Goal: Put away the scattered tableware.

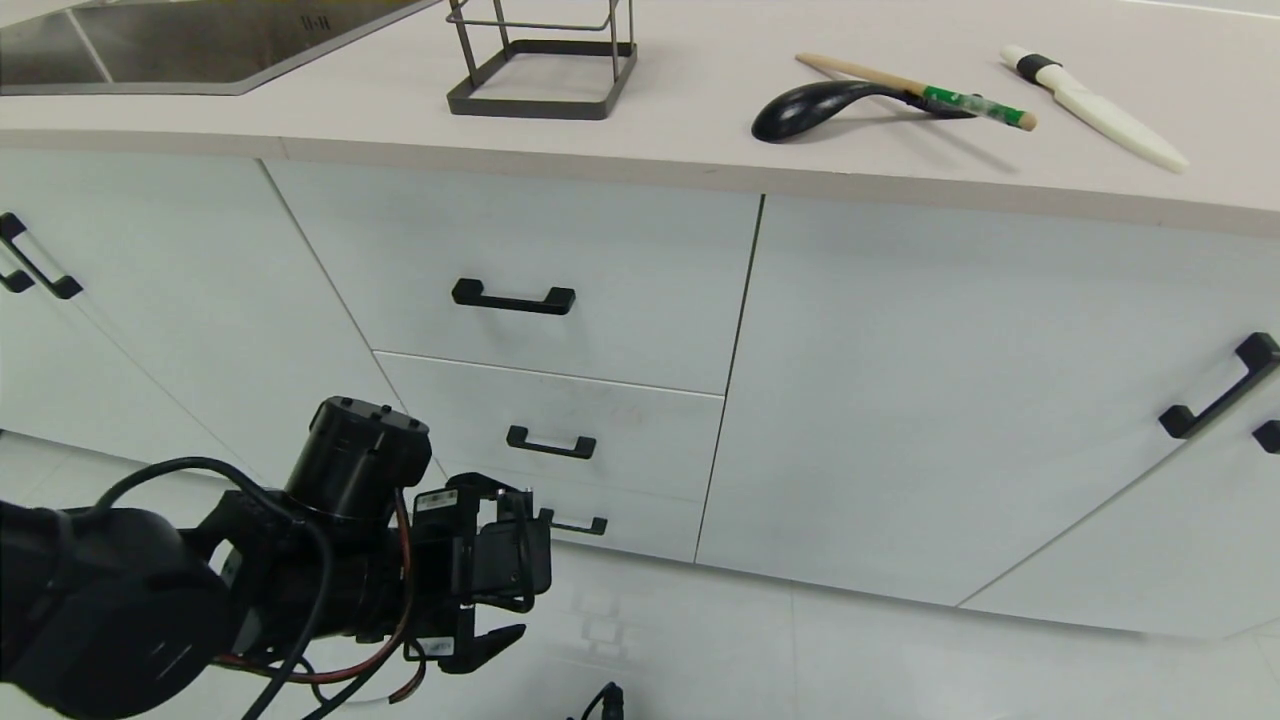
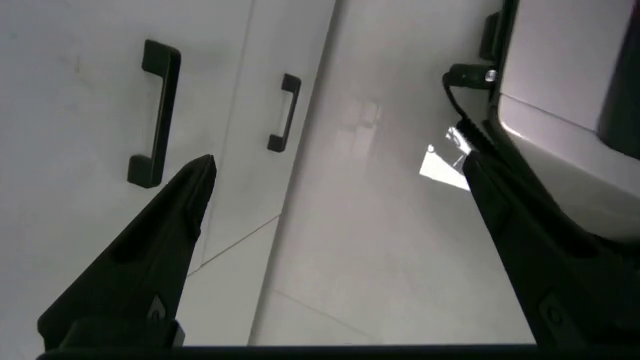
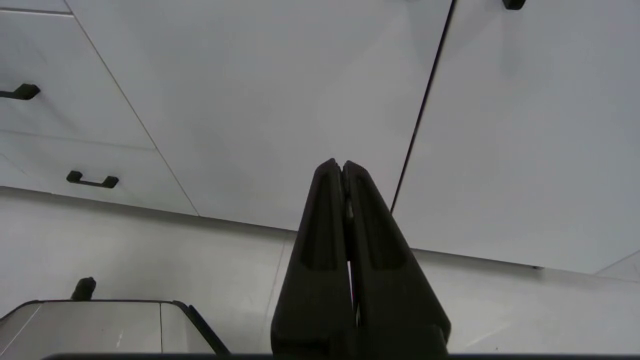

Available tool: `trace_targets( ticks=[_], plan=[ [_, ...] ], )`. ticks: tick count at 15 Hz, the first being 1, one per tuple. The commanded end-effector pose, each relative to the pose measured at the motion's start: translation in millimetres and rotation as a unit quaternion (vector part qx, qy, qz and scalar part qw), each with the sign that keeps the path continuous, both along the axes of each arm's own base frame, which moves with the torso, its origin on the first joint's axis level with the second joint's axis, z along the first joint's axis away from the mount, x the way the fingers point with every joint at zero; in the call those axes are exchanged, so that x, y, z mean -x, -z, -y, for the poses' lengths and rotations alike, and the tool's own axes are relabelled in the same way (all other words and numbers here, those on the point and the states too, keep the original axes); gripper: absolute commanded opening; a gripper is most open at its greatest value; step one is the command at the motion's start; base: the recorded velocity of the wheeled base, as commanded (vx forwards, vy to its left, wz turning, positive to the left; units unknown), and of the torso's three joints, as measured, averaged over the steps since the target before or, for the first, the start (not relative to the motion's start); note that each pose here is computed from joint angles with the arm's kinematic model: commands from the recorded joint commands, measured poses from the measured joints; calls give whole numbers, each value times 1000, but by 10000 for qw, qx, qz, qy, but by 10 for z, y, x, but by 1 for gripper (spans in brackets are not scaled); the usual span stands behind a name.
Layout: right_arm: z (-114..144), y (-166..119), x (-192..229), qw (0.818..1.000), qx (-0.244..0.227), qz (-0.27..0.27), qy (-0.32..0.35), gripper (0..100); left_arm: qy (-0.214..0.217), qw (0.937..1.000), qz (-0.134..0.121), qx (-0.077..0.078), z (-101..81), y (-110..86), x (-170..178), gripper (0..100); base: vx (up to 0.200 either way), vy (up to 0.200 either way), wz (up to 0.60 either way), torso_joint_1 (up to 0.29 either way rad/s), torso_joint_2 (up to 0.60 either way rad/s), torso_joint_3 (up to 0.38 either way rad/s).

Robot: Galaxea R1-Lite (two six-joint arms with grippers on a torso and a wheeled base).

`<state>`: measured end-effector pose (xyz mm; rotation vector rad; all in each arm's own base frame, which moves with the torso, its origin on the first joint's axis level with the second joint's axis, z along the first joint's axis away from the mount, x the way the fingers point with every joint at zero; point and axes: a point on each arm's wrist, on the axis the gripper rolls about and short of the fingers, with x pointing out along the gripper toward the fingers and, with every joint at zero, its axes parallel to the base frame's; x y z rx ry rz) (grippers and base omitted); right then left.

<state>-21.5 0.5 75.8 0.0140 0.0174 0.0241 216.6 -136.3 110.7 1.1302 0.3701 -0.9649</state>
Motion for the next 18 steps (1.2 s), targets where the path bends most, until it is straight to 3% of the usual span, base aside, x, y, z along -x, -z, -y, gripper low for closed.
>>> trace_targets(
  ticks=[1, 4, 7, 10, 11, 14, 18],
  plan=[
    [0, -1, -1, 10000, 0, -6, -1, 0, -67, 9999, -51, -114, 88, 119, -141, 100, 0, 0, 0, 0, 0, 0],
    [0, -1, -1, 10000, 0, -6, -1, 0, -72, 9998, 145, -61, 198, 173, -330, 100, 0, 0, 0, 0, 0, 0],
    [0, 1, -1, 10000, 0, -14, -1, 0, -161, 9997, 96, -129, 192, 231, -377, 100, 0, 0, 0, 0, 0, 0],
    [0, 1, -1, 10000, 0, -14, -9, 0, -252, 9995, 167, -86, 185, 210, -482, 100, 0, 0, 0, 0, 0, 0],
    [0, 1, -1, 10000, 0, -14, -1, 0, -243, 9995, 177, -100, 186, 217, -494, 100, 0, 0, 0, 0, 0, 0],
    [0, 1, -1, 10000, 0, -14, -1, 0, -58, 9981, 491, -353, 138, 207, -704, 100, 0, 0, 0, 0, 0, 0],
    [0, 1, -1, 10000, 0, -14, -1, 0, -7, 9984, 465, -314, 165, 232, -750, 100, 0, 0, 0, 0, 0, 0]
  ],
)
